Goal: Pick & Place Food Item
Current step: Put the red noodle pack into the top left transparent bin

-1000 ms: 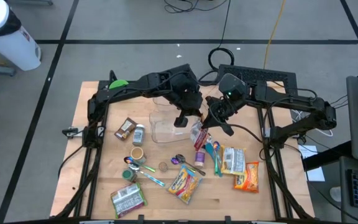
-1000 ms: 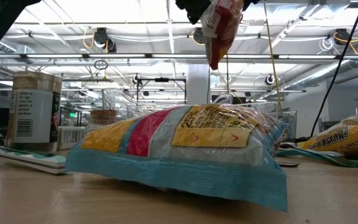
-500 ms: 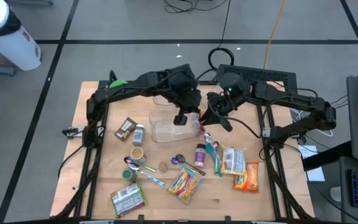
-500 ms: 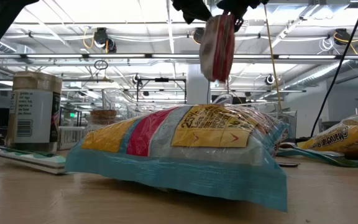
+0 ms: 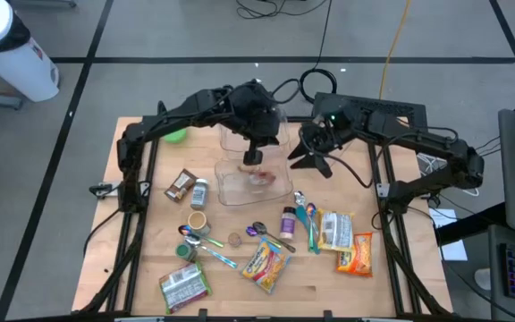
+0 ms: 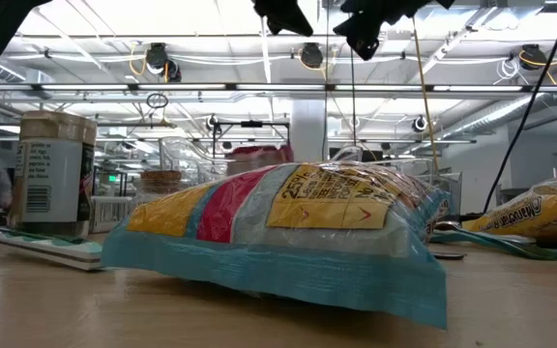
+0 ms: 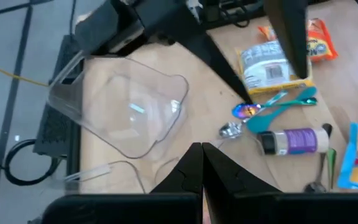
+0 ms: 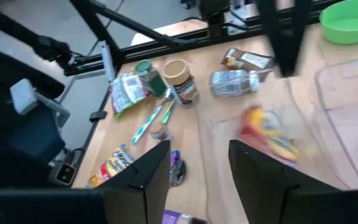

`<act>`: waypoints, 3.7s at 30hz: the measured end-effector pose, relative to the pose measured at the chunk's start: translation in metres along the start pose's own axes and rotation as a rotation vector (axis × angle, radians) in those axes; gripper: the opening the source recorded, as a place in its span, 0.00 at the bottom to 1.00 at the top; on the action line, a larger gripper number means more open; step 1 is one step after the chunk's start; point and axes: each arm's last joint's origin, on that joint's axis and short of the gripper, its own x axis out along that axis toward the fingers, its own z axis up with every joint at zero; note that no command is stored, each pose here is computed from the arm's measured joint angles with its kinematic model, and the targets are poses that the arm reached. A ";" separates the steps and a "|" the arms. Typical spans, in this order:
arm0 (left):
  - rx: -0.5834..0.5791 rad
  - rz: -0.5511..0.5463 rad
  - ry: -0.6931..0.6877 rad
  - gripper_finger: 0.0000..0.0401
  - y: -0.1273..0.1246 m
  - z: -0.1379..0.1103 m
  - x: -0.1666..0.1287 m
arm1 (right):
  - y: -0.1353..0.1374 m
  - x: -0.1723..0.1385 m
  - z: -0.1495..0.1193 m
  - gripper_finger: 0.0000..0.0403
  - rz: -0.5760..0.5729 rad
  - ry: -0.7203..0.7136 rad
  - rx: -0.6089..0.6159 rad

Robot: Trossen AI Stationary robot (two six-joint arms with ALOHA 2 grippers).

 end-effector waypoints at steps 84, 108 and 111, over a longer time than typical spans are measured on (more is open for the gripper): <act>-0.144 0.243 0.652 0.57 -0.144 -0.065 0.080 | 0.004 -0.011 -0.091 0.44 -0.020 -0.093 -0.097; -0.082 0.180 0.658 0.54 -0.147 -0.107 0.120 | 0.004 -0.011 -0.091 0.42 -0.019 -0.092 -0.073; -0.088 0.185 0.658 0.54 -0.146 -0.113 0.124 | 0.004 -0.011 -0.091 0.42 -0.019 -0.092 -0.074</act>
